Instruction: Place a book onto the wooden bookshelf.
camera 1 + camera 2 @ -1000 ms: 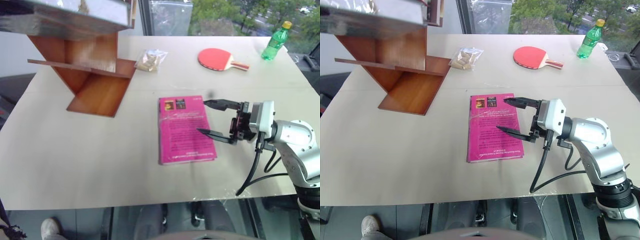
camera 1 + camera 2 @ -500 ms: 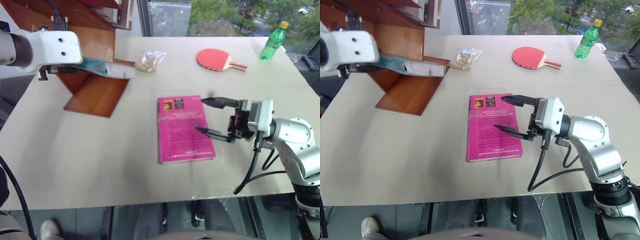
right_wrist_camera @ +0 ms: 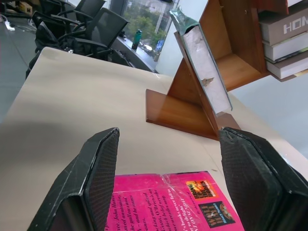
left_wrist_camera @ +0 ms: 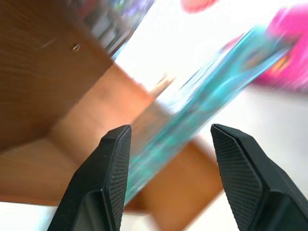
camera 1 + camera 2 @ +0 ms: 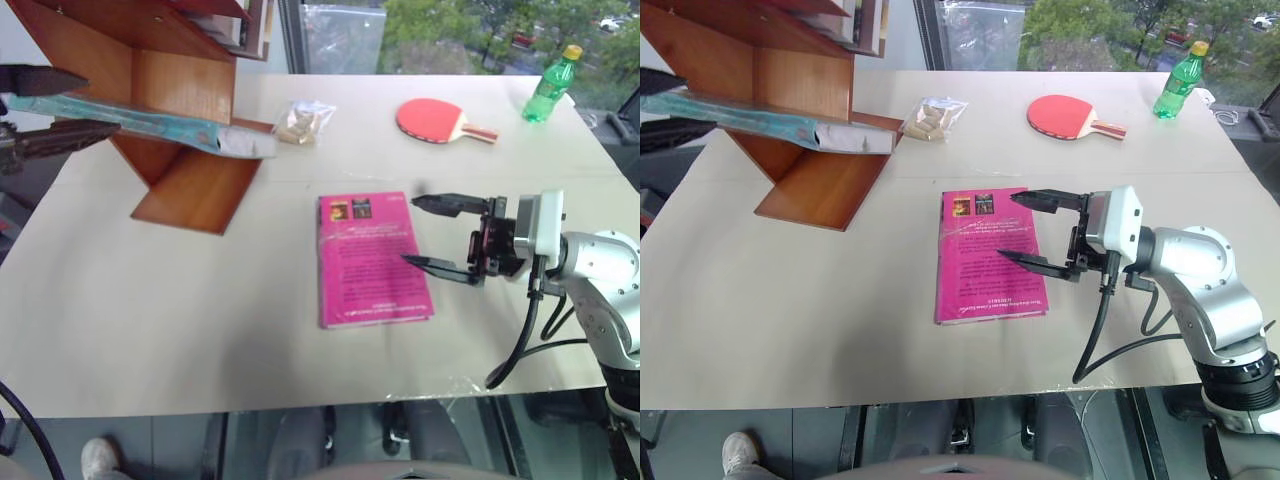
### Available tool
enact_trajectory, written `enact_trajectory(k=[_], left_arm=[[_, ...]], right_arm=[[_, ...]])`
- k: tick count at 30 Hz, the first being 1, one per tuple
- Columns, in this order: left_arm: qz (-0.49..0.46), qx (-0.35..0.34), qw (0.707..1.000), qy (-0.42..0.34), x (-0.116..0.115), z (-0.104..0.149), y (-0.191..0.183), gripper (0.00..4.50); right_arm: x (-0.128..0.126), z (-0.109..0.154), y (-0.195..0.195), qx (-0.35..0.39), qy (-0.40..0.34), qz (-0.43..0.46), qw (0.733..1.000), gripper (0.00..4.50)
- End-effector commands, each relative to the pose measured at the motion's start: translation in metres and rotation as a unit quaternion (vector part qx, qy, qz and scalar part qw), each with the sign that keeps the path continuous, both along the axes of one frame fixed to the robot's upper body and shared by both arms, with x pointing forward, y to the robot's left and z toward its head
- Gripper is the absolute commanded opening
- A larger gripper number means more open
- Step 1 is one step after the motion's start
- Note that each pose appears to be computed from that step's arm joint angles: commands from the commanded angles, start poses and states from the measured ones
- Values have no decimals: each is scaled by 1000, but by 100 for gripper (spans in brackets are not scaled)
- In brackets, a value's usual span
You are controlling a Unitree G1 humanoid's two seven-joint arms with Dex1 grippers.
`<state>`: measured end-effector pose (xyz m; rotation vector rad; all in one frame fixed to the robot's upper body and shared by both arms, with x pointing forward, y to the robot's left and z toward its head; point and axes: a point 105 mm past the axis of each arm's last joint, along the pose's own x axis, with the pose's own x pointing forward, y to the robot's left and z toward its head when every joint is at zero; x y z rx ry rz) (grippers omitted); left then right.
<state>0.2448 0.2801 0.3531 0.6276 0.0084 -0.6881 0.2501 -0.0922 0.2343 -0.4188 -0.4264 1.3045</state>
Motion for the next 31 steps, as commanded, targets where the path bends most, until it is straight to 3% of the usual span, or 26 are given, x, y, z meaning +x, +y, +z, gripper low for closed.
enact_trajectory(k=[1, 3, 5, 8, 10, 12, 14, 17, 24, 31], left_arm=[[-78, -85, 993, 31, -29, -5, -23, 193], [-114, -141, 982, 61, -33, -19, -39, 95], [-146, -170, 969, 102, -28, -55, -67, 5], [-156, -231, 953, 115, -14, -106, -110, 2], [-136, -257, 952, 96, -7, -127, -129, 2], [-109, -299, 946, 66, 2, -136, -133, 2], [-78, -320, 941, 81, 9, -163, -128, 2], [-31, -310, 945, 103, 12, -193, -109, 80], [21, -221, 972, 78, -2, -209, -62, 428], [24, -182, 978, 98, -13, -210, -45, 440]], right_arm=[[-3, 10, -3, 1, -15, 5, 1000, 335], [-4, 12, -5, -1, -15, 4, 1000, 335], [-5, 12, -6, -3, -14, -2, 1000, 335], [-9, 10, -9, -11, -9, -18, 1000, 335], [-13, 6, -12, -22, -3, -33, 999, 335], [-15, -2, -16, -38, 8, -51, 998, 335], [-19, -22, -26, -76, 32, -92, 992, 335], [-22, -44, -46, -111, 60, -152, 980, 335], [-38, -76, -99, -163, 109, -254, 947, 335], [-46, -78, -124, -178, 120, -293, 932, 335]])
